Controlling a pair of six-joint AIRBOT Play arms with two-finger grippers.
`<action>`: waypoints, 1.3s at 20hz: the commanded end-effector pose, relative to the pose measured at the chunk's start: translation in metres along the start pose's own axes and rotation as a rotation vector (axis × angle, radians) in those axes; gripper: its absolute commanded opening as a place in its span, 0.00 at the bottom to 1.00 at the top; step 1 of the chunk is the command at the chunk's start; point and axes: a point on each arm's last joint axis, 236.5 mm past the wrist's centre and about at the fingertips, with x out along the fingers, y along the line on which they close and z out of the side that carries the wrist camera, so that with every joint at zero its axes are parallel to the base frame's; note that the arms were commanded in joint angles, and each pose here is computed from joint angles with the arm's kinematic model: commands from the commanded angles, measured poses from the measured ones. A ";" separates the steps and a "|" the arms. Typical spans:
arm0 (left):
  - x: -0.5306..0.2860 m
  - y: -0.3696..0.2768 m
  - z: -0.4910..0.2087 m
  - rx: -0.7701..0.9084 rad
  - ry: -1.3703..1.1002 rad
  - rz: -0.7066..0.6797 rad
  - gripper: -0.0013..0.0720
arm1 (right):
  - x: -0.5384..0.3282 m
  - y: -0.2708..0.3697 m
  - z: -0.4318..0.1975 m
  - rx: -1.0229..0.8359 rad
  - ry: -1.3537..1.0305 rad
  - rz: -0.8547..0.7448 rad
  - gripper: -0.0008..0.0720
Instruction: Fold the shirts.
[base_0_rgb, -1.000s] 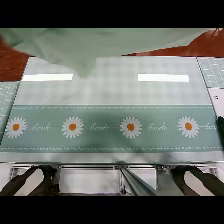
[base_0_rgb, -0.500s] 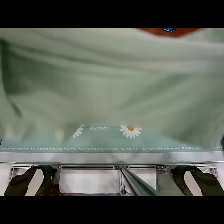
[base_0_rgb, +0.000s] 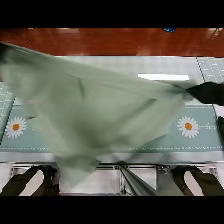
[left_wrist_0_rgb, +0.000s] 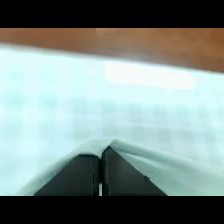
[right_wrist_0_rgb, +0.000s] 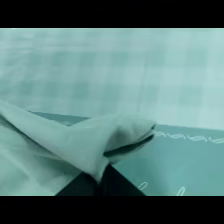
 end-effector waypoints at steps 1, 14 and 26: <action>0.120 0.052 -0.053 -0.171 0.117 0.027 0.04 | 0.088 -0.065 -0.007 0.134 0.045 -0.046 0.04; 0.216 0.102 -0.056 -0.287 0.378 -0.035 0.71 | 0.195 -0.120 0.112 0.464 0.032 0.206 0.58; 0.050 0.178 -0.265 -0.696 0.599 0.054 0.71 | 0.083 -0.169 -0.102 0.527 0.207 -0.178 0.57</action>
